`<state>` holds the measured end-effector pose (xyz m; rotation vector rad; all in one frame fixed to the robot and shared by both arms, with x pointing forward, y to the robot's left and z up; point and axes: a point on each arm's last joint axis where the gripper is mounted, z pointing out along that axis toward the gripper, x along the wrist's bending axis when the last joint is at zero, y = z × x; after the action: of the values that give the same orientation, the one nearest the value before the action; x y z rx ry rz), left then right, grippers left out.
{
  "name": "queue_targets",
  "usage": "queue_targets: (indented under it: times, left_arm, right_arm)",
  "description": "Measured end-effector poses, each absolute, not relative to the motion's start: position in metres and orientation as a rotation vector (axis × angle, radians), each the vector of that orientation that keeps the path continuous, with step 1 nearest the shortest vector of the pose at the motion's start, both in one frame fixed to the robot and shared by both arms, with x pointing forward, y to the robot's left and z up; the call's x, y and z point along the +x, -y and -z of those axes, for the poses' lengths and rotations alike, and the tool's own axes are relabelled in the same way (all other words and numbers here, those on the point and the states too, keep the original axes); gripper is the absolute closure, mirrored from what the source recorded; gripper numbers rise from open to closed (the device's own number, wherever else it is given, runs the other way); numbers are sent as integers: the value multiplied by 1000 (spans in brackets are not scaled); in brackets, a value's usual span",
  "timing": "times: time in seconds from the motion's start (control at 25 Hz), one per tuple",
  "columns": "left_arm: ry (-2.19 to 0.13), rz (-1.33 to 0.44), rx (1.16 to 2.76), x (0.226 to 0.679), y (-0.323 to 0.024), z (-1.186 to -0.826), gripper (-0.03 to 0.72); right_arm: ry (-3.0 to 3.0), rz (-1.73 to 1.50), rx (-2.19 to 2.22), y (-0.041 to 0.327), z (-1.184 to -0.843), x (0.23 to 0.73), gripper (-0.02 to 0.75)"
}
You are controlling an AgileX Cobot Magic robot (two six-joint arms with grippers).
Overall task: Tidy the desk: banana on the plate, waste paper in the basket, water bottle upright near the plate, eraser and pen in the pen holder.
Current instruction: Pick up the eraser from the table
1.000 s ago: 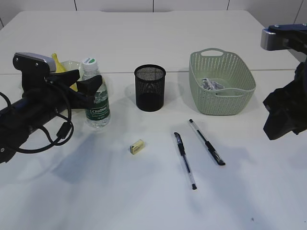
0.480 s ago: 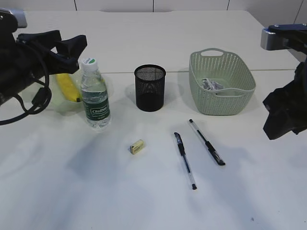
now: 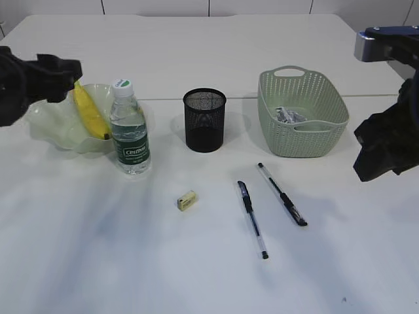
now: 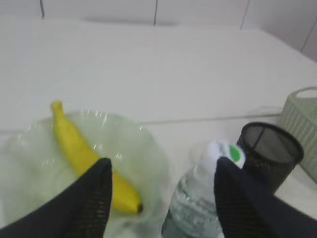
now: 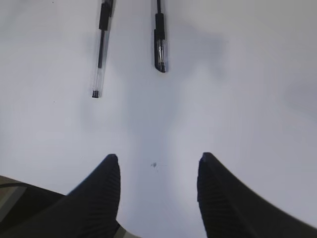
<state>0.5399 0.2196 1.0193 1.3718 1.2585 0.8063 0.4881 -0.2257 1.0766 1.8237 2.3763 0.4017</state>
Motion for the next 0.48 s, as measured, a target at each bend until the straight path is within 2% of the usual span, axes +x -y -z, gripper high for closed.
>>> queue_targets:
  times: [0.24, 0.48]
  left_arm:
    - [-1585, -692, 1442, 525, -250, -1013, 253]
    - [-1891, -486, 1604, 514, -270, -1005, 256]
  right_arm:
    - [-2350, -451, 1806, 225, -1081, 492, 363]
    - [-2353, -494, 1769, 223, -1089, 495, 363]
